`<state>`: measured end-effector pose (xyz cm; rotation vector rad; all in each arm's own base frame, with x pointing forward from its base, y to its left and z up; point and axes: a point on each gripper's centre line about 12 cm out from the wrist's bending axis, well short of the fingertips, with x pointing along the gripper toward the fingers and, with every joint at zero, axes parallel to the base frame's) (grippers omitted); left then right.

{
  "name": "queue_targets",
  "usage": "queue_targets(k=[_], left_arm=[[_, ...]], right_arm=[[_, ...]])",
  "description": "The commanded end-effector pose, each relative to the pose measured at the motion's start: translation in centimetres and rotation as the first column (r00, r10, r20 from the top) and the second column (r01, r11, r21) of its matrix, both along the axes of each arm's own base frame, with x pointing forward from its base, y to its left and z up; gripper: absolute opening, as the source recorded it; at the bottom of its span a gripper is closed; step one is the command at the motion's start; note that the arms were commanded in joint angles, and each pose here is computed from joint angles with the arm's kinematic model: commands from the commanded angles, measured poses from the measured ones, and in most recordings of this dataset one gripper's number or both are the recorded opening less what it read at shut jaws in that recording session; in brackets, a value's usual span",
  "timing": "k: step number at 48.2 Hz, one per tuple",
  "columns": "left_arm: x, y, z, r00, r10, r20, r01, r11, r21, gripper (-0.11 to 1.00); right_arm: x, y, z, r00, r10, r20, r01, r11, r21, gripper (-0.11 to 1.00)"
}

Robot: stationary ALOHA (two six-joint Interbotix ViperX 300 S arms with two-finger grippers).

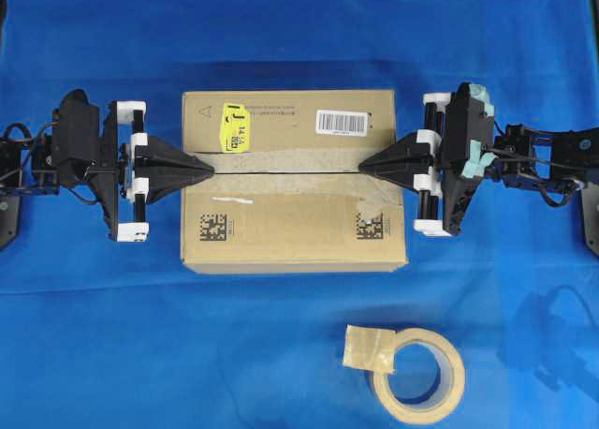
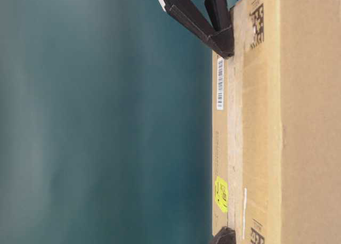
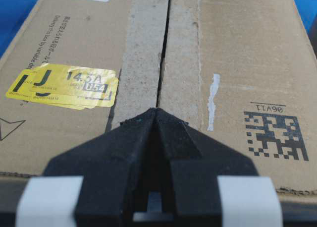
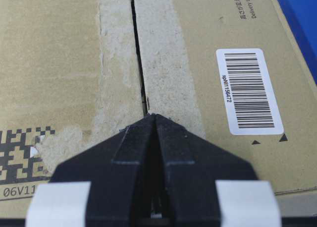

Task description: Close the cardboard box.

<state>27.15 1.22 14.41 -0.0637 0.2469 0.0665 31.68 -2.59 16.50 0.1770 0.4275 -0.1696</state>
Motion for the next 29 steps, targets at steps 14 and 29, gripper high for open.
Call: queue_targets(k=[14, 29], left_arm=[[0.37, -0.21, 0.36, 1.0, -0.009, 0.015, 0.009, 1.0, 0.003, 0.0], [0.41, -0.21, 0.33, 1.0, -0.009, 0.012, 0.009, 1.0, 0.003, 0.0]], right_arm=[[0.3, -0.17, 0.81, 1.0, -0.004, 0.03, 0.004, 1.0, -0.005, 0.0], [0.24, -0.17, 0.71, 1.0, -0.004, 0.024, 0.004, 1.0, -0.003, 0.0]])
